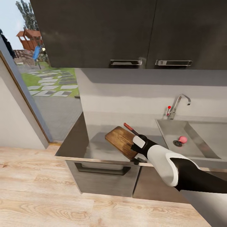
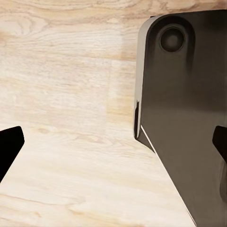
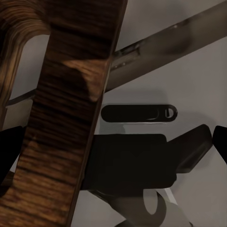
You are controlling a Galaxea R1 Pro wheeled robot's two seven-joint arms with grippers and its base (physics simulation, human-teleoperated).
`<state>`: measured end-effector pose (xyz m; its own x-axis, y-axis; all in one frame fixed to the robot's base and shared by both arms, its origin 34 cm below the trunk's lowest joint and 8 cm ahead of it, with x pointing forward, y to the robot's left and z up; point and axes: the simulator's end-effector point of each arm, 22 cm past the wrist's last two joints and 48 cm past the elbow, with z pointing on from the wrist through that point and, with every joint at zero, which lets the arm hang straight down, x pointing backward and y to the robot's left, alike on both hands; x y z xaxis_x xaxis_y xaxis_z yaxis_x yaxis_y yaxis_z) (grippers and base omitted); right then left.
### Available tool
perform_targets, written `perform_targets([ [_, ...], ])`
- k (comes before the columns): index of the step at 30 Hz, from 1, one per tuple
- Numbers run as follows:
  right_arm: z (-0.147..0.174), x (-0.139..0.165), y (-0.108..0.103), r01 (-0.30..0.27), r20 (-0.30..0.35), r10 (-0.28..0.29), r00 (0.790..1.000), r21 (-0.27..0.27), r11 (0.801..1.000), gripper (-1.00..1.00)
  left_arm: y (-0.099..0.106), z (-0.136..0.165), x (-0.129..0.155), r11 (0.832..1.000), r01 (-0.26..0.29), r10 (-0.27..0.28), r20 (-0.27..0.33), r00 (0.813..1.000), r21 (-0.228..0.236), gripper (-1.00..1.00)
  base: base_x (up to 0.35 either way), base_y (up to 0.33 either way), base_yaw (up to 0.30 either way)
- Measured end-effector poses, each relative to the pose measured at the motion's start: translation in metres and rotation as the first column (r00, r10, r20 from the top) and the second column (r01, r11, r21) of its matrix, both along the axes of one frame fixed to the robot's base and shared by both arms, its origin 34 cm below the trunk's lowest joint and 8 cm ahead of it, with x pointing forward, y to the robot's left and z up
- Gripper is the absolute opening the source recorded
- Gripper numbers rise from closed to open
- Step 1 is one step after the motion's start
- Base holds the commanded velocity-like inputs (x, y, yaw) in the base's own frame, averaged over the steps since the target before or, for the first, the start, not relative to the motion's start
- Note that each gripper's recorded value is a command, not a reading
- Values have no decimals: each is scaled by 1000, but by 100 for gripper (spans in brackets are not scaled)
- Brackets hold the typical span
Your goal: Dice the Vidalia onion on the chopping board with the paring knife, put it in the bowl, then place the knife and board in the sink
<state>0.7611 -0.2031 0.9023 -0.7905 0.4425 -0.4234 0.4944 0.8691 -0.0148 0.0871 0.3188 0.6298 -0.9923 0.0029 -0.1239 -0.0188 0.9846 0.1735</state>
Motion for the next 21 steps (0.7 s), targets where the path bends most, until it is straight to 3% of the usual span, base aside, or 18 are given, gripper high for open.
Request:
perform_targets([
  [6, 0, 0, 0, 0, 0, 0, 1000, 0, 1000, 100, 0, 0, 0, 1000, 0, 0, -1, 1000, -1, 100, 0, 0, 0],
  [7, 0, 0, 0, 1, 0, -1, 1000, 0, 1000, -100, 0, 0, 0, 1000, 0, 0, 0, 1000, 0, 100, 0, 0, 0],
  [21, 0, 0, 0, 2, -1, -2, 1000, 1, 1000, -100, 0, 0, 0, 1000, 0, 0, 0, 1000, 0, 100, 0, 0, 0],
])
